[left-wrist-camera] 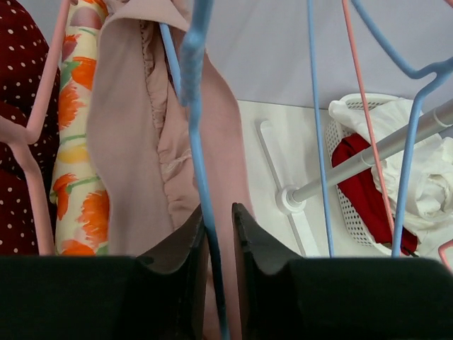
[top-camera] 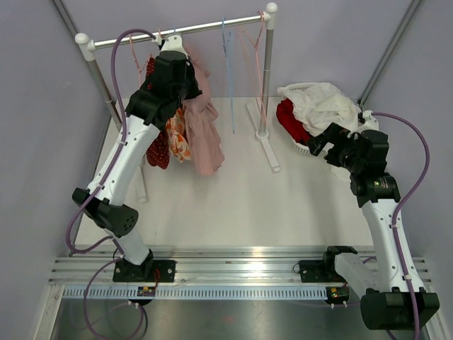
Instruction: Remove the skirt from the hanger
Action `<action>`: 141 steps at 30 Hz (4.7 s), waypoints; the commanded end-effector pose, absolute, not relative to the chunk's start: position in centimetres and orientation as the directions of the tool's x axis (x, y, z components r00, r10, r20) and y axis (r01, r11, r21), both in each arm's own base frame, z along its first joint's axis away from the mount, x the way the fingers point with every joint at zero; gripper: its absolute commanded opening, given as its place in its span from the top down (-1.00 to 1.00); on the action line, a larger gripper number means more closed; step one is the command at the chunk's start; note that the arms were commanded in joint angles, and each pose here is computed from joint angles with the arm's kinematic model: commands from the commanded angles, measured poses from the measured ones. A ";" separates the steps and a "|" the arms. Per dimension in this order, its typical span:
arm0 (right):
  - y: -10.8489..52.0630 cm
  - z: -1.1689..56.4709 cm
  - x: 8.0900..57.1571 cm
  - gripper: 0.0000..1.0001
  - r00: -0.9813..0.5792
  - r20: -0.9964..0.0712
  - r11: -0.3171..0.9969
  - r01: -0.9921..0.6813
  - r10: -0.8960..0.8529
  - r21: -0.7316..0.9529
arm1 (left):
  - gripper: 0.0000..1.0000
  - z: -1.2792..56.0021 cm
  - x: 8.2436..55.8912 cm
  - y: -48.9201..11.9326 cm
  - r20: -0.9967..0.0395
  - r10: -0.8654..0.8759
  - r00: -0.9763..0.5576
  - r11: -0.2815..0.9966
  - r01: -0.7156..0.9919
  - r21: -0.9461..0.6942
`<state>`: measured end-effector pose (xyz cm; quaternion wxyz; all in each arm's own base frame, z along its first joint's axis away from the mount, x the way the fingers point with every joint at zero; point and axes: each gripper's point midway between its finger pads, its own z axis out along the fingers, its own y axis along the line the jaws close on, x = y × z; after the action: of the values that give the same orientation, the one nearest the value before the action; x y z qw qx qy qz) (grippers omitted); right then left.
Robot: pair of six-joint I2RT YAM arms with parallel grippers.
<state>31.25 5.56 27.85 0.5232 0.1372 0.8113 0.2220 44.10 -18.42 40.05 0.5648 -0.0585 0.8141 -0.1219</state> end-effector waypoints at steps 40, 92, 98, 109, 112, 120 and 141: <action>36.7 40.7 26.3 -0.99 -0.221 -0.975 0.805 -0.582 -0.021 0.114 | 1.00 52.9 39.2 -20.1 -0.893 -0.428 -0.142 0.875 0.182 -0.449; 37.7 36.2 19.7 1.00 -0.182 -0.976 0.851 -0.526 -0.117 -0.004 | 1.00 43.0 27.1 -20.0 -0.816 -0.167 -0.554 0.918 0.215 -0.333; 36.3 34.6 21.8 1.00 -0.224 -0.967 0.892 -0.452 -0.122 -0.008 | 1.00 38.9 21.0 -16.1 -0.749 -0.133 -0.649 0.938 0.163 -0.307; 32.4 32.7 20.6 1.00 -0.342 -0.936 0.852 -0.511 -0.084 0.110 | 1.00 39.5 22.9 -17.7 -0.774 -0.084 -0.627 0.938 0.213 -0.274; 34.6 31.2 17.0 1.00 -0.390 -0.907 0.721 -0.673 -0.157 0.165 | 1.00 39.9 23.9 -19.0 -0.787 -0.089 -0.611 0.926 0.241 -0.291; 34.5 24.6 12.5 1.00 -0.473 -0.839 0.666 -0.721 -0.268 0.193 | 1.00 42.6 28.7 -22.5 -0.861 -0.098 -0.499 0.910 0.306 -0.280; 30.8 22.4 14.7 1.00 -0.450 -0.860 0.791 -0.605 -0.241 0.095 | 1.00 43.0 45.1 -15.1 -0.854 -0.364 -0.371 0.920 0.000 -0.392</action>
<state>13.53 32.36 20.27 0.4140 -0.3002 0.8339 0.2077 43.71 -16.86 41.02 0.5240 -0.0798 0.8345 -0.1509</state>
